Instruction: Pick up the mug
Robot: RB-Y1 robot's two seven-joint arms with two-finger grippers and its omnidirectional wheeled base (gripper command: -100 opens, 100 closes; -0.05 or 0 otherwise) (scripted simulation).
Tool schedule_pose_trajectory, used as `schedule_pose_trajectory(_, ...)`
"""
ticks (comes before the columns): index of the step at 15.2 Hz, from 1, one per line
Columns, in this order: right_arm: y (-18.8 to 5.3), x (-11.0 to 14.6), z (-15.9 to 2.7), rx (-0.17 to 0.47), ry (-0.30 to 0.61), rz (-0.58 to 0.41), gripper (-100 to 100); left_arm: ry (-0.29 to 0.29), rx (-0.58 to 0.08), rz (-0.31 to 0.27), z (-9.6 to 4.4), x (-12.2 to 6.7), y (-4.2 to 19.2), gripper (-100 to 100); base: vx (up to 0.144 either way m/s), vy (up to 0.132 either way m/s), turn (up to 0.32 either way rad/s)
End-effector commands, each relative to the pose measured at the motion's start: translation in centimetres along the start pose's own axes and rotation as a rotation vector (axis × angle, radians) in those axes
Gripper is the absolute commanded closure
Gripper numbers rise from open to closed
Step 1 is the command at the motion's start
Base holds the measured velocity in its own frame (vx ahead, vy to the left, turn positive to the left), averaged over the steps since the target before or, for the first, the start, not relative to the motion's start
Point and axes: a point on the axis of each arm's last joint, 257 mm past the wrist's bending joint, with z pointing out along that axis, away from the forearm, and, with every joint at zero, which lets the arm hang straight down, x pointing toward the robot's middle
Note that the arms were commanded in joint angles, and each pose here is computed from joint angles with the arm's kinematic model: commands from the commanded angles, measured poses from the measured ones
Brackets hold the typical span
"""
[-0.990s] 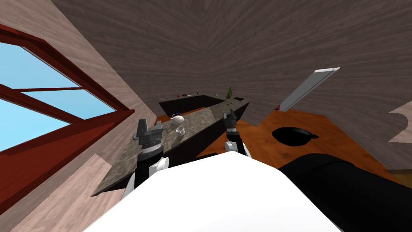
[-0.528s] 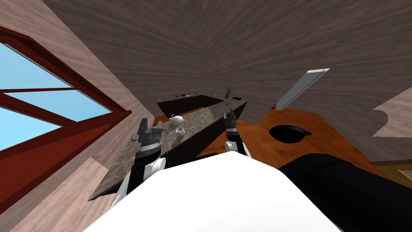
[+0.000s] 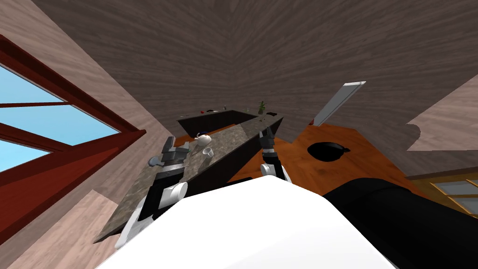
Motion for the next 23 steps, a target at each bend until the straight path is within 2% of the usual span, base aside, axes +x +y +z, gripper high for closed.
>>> schedule_pose_trajectory(1,0.0,0.0,0.0,0.0,0.0,0.0,0,-0.003,-0.031,-0.009,0.2,-0.3,0.8,-100,-0.008,0.014,-0.031)
schedule_pose_trajectory(2,0.0,0.0,0.0,0.0,0.0,0.0,0,0.0,-0.056,-0.033,0.6,-0.9,1.4,-100,-0.009,0.012,-0.086)
schedule_pose_trajectory(4,0.0,0.0,0.0,0.0,0.0,0.0,0,-0.005,-0.085,-0.033,0.5,-1.0,2.1,-100,-0.008,0.013,-0.071)
schedule_pose_trajectory(5,0.0,0.0,0.0,0.0,0.0,0.0,0,-0.003,-0.108,-0.058,0.8,-1.7,2.6,-100,-0.008,0.009,-0.095)
schedule_pose_trajectory(7,0.0,0.0,0.0,0.0,0.0,0.0,0,-0.01,-0.142,-0.058,0.7,-1.8,3.5,-100,-0.006,0.012,-0.07)
schedule_pose_trajectory(8,0.0,0.0,0.0,0.0,0.0,0.0,0,-0.009,-0.163,-0.085,1.1,-2.5,3.9,-100,-0.005,0.009,-0.114)
schedule_pose_trajectory(11,0.0,0.0,0.0,0.0,0.0,0.0,0,-0.016,-0.203,-0.084,0.9,-2.6,5.0,-100,-0.004,0.009,-0.048)
schedule_pose_trajectory(12,0.0,0.0,0.0,0.0,0.0,0.0,0,-0.019,-0.236,-0.112,1.1,-3.4,5.7,-100,-0.003,0.003,-0.09)
schedule_pose_trajectory(14,0.0,0.0,0.0,0.0,0.0,0.0,0,-0.025,-0.268,-0.111,0.9,-3.5,6.5,-100,-0.003,0.005,-0.093)
schedule_pose_trajectory(15,0.0,0.0,0.0,0.0,0.0,0.0,0,-0.028,-0.297,-0.14,1.2,-4.2,7.1,-100,-0.001,0.005,-0.102)
schedule_pose_trajectory(18,0.0,0.0,0.0,0.0,0.0,0.0,0,-0.036,-0.335,-0.139,0.8,-4.4,8.0,-100,-0.001,0.004,-0.057)
schedule_pose_trajectory(19,0.0,0.0,0.0,0.0,0.0,0.0,0,-0.042,-0.366,-0.168,1.0,-5.2,8.6,-100,-0.001,-0.001,-0.1)
schedule_pose_trajectory(21,0.0,0.0,0.0,0.0,0.0,0.0,0,-0.05,-0.404,-0.167,0.7,-5.3,9.6,-100,-0.001,0.001,-0.097)
schedule_pose_trajectory(22,0.0,0.0,0.0,0.0,0.0,0.0,0,-0.05,-0.405,-0.167,0.6,-5.3,9.6,-100,0.0,0.0,0.0)
schedule_pose_trajectory(23,0.0,0.0,0.0,0.0,0.0,0.0,0,-0.059,-0.44,-0.197,0.7,-6.1,10.3,-100,0.0,-0.004,-0.116)
